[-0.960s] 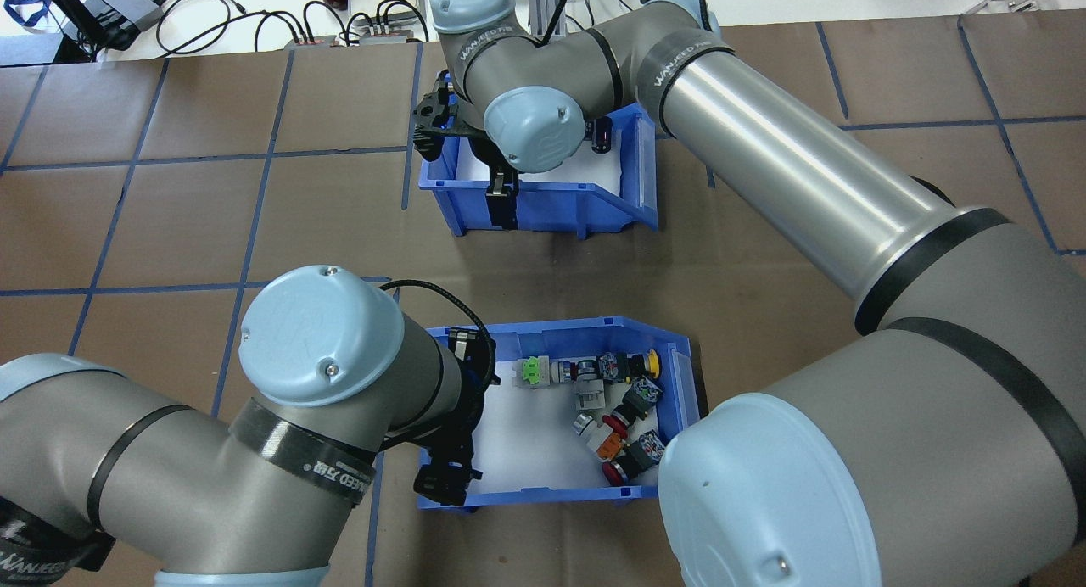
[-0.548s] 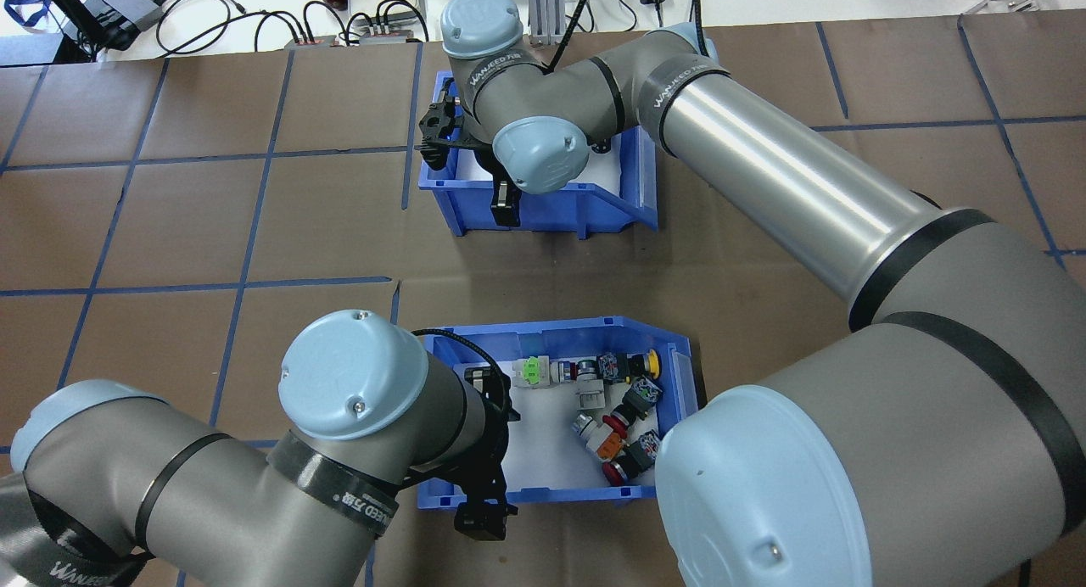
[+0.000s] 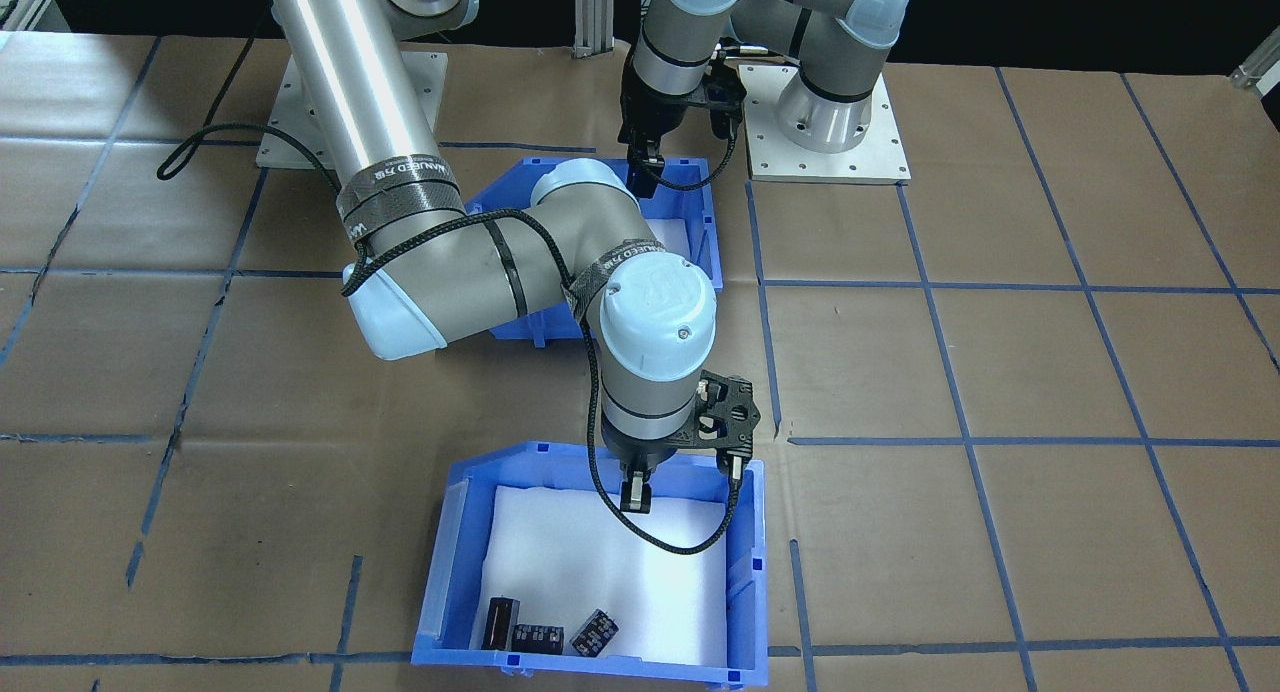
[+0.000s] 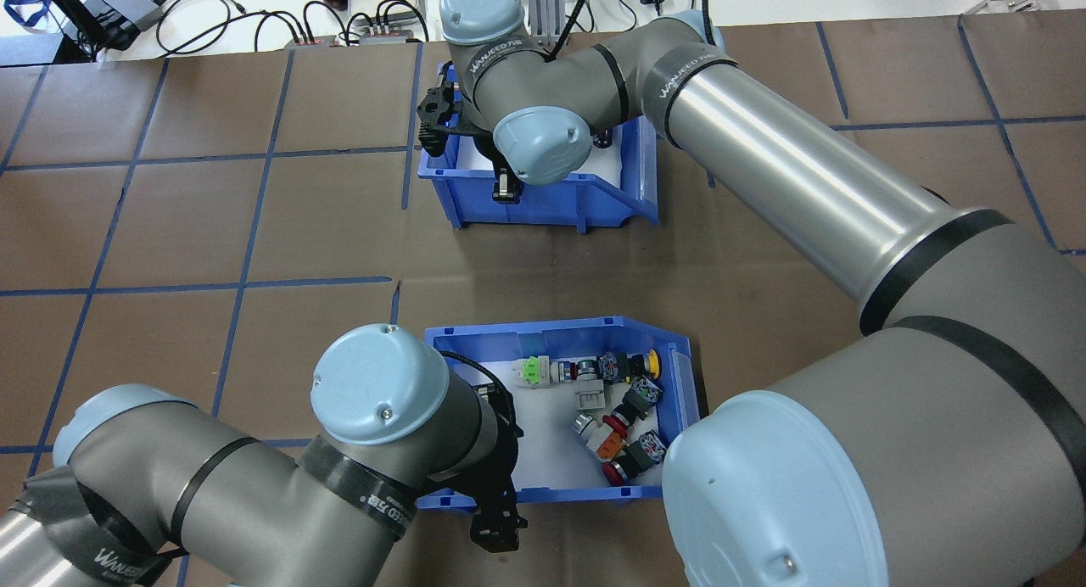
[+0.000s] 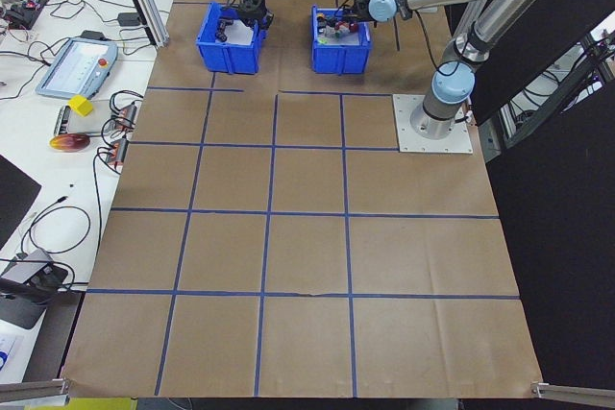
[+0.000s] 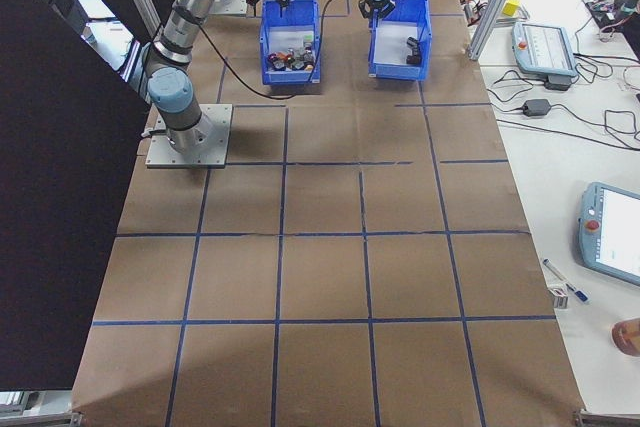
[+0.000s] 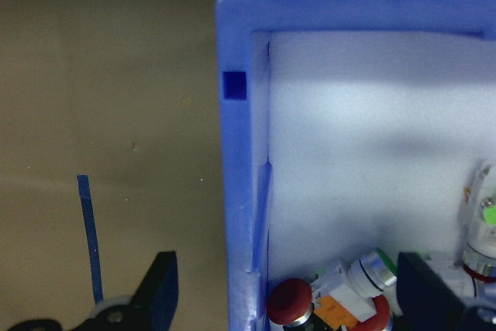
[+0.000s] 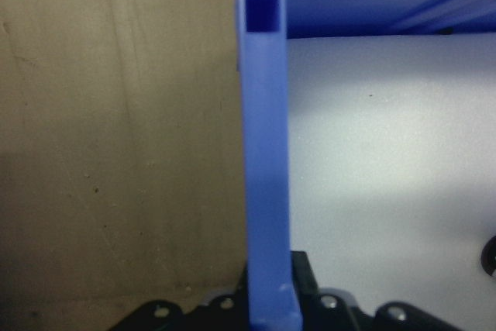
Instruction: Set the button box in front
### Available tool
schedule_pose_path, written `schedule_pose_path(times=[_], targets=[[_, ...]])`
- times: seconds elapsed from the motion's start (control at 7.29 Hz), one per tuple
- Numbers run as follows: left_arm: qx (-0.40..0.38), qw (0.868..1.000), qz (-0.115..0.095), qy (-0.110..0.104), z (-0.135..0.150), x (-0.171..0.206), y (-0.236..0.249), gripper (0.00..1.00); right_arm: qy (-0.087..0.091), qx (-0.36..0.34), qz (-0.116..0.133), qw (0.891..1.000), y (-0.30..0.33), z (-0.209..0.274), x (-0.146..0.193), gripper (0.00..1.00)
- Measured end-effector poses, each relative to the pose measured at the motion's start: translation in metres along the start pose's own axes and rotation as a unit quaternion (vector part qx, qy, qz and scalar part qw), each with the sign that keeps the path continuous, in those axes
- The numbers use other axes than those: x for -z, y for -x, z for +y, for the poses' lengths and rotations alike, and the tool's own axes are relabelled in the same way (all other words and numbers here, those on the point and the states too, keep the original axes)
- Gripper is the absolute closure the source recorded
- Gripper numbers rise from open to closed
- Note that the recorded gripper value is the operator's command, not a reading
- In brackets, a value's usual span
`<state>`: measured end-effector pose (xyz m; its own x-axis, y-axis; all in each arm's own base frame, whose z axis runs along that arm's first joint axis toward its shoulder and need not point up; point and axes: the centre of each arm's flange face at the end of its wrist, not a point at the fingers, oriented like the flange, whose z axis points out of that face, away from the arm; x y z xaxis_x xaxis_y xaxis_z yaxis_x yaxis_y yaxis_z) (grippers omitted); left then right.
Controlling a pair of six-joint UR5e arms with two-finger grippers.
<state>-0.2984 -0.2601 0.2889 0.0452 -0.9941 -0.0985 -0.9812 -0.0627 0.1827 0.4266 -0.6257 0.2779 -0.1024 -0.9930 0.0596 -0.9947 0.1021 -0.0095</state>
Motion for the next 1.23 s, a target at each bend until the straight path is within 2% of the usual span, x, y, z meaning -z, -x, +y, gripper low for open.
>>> schedule_pose_path(times=[0.27, 0.41, 0.55, 0.69, 0.82, 0.96, 1.23], targets=[[-0.007, 1.0, 0.004, -0.001, 0.009, -0.015, -0.003, 0.07, -0.001, -0.002, 0.014, 1.0, -0.018, 0.017, 0.021, 0.95], [-0.01, 1.0, 0.0, -0.005, 0.013, -0.026, -0.006, 0.12, 0.005, 0.008, 0.017, 1.0, -0.033, 0.041, 0.031, 0.95], [-0.013, 1.0, -0.006, -0.013, 0.014, -0.037, -0.006, 0.32, 0.014, 0.023, 0.014, 1.0, -0.052, 0.079, 0.038, 0.95], [-0.012, 1.0, -0.004, -0.028, 0.013, -0.044, -0.006, 0.66, 0.02, 0.036, 0.009, 0.999, -0.072, 0.129, 0.044, 0.95], [-0.004, 0.999, 0.007, -0.051, 0.01, -0.046, -0.008, 0.96, 0.023, 0.042, 0.003, 0.999, -0.086, 0.184, 0.05, 0.95], [0.007, 0.998, 0.023, -0.064, 0.009, -0.045, -0.011, 1.0, 0.026, 0.042, -0.005, 0.999, -0.09, 0.24, 0.054, 0.95], [0.023, 0.998, 0.047, -0.046, 0.014, -0.039, -0.015, 1.0, 0.025, 0.052, -0.019, 0.998, -0.074, 0.339, 0.061, 0.95]])
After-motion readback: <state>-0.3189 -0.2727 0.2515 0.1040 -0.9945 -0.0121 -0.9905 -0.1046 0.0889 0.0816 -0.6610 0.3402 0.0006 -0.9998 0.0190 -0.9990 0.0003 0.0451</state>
